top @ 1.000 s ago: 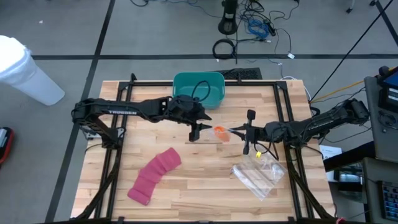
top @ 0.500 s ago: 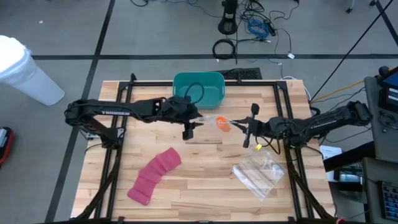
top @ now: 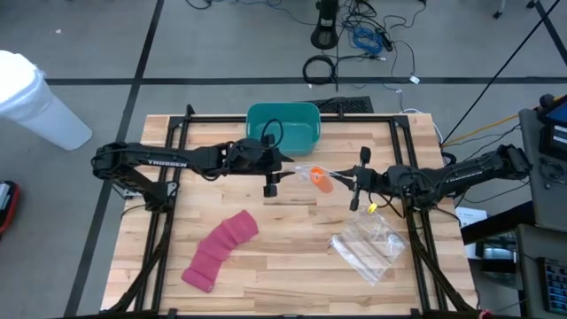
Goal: Roll bandage
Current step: Close the transparent zip bag
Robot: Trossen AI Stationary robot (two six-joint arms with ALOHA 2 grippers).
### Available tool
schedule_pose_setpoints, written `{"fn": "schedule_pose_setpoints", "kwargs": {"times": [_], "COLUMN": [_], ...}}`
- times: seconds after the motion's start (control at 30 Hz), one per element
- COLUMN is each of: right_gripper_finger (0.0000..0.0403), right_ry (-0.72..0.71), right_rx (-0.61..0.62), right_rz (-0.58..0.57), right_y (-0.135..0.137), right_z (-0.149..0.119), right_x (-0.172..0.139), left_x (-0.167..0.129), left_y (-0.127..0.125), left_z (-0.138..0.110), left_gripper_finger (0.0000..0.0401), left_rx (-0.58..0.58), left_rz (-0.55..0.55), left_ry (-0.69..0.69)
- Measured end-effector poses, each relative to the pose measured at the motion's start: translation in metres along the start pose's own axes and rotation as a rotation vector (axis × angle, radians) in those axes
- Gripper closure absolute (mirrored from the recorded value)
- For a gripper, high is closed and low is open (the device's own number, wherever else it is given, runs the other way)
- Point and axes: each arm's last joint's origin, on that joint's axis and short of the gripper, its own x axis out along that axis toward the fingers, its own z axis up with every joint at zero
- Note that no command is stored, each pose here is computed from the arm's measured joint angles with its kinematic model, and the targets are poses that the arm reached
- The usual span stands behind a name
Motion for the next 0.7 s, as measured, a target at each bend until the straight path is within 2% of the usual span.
{"fn": "schedule_pose_setpoints", "kwargs": {"times": [0.2, 0.43, 0.57, 0.7], "right_gripper_finger": [0.0403, 0.0403, 0.0403, 0.0403], "right_ry": [-0.007, -0.008, -0.006, 0.004], "right_rx": [0.001, 0.0, -0.001, -0.003], "right_rz": [-0.001, -0.001, 0.0, 0.001], "right_y": [0.0, 0.0, 0.0, 0.0], "right_z": [0.001, 0.001, 0.001, 0.0], "right_x": [0.0, 0.0, 0.0, 0.0], "left_x": [0.007, 0.017, 0.017, 0.017], "left_y": [-0.003, -0.003, -0.002, -0.003], "left_z": [-0.001, -0.004, -0.003, -0.004], "left_gripper_finger": [0.023, 0.0236, 0.0281, 0.0367], "left_rx": [0.0, 0.0, 0.001, 0.03], "left_rz": [-0.08, -0.033, -0.024, -0.028], "left_ry": [-0.038, -0.021, -0.026, -0.015]}}
